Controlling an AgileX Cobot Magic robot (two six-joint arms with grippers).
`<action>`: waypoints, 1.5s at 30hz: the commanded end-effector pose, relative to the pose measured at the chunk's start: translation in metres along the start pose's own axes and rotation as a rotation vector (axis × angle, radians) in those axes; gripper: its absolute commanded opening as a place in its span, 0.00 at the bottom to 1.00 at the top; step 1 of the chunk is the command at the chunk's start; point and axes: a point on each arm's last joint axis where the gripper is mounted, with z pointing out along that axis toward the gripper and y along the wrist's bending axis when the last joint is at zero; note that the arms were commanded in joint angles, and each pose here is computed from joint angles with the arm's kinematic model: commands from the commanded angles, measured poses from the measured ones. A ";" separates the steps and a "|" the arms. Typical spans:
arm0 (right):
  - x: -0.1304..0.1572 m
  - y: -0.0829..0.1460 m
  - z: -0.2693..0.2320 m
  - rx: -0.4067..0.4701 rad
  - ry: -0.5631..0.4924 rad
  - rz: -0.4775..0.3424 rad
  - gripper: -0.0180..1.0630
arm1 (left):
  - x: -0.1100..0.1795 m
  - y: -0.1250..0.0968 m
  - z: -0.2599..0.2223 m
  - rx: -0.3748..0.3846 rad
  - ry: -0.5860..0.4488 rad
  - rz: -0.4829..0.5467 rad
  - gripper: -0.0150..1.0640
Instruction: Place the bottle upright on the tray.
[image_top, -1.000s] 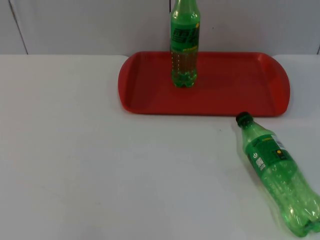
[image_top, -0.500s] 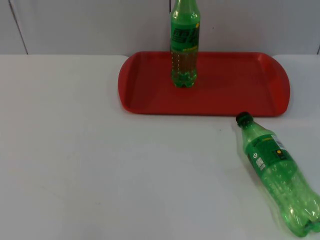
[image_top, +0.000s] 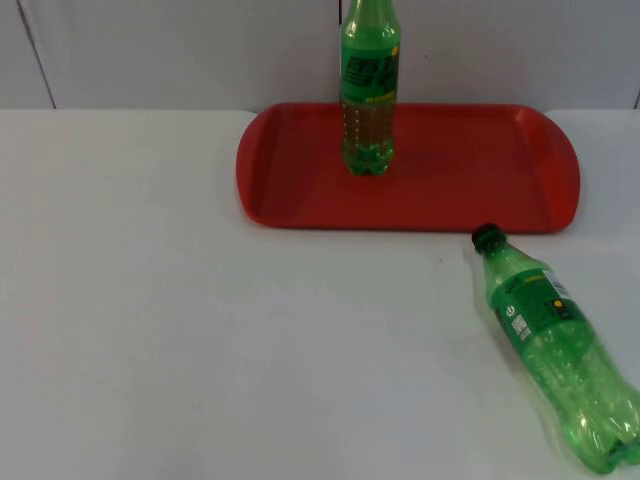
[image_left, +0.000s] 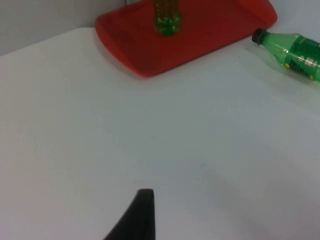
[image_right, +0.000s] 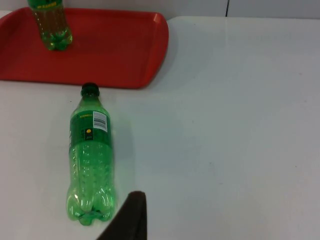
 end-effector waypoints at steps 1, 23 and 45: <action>0.001 0.000 0.001 0.002 -0.002 0.001 0.99 | 0.001 -0.001 0.000 0.016 -0.002 -0.002 0.99; -0.002 0.000 -0.002 0.002 -0.026 0.001 0.99 | 0.001 -0.001 0.000 0.016 -0.002 -0.002 0.99; -0.121 -0.004 0.043 -0.005 0.171 0.004 0.99 | 0.001 -0.001 0.000 0.016 -0.002 -0.002 0.99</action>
